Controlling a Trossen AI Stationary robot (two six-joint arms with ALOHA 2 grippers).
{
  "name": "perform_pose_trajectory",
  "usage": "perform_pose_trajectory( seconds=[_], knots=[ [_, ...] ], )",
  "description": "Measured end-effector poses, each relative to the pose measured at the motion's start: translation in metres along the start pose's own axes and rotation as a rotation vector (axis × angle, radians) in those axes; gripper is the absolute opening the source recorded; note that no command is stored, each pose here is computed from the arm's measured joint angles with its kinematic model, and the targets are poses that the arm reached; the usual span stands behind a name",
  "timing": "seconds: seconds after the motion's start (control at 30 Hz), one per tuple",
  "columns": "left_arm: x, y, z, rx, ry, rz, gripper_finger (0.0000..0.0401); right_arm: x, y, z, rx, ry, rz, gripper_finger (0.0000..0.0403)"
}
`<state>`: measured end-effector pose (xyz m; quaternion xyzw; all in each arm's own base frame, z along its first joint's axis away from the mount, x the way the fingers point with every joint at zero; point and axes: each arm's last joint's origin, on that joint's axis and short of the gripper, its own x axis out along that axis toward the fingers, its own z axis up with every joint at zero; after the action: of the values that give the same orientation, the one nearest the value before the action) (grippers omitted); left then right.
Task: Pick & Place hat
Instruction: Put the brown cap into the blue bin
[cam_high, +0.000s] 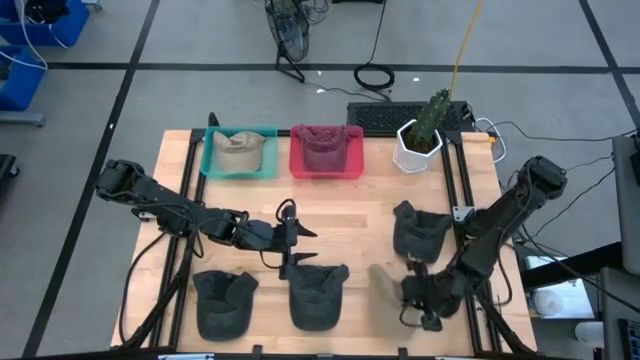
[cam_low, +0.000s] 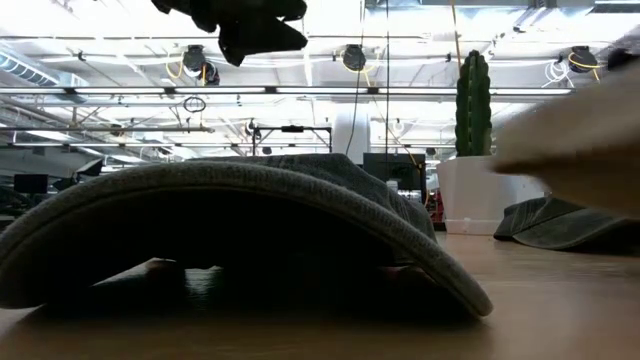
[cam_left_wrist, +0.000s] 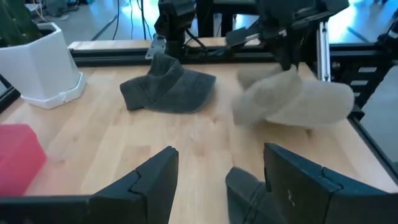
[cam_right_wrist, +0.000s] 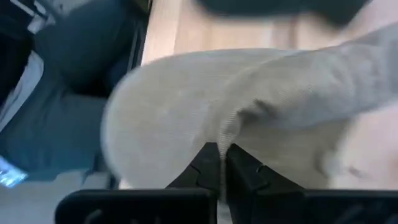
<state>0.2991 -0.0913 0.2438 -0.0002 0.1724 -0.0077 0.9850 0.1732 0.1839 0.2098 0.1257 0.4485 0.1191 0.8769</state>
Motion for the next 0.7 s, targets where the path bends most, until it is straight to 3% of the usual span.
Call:
perform_pose_trajectory(
  seconds=[0.2, 0.4, 0.7],
  knots=[
    [-0.012, 0.003, 0.013, 0.030, -0.068, -0.009, 0.0237, -0.014, -0.037, 0.039, -0.114, -0.141, -0.068, 0.0004],
    [-0.042, 0.010, 0.034, 0.013, -0.142, -0.006, 0.0237, -0.014, -0.083, 0.079, -0.237, -0.274, -0.145, 0.0003],
    [-0.082, 0.020, 0.050, -0.006, -0.187, -0.009, 0.0237, -0.001, -0.169, 0.128, -0.263, -0.453, -0.236, 0.0004]
  ],
)
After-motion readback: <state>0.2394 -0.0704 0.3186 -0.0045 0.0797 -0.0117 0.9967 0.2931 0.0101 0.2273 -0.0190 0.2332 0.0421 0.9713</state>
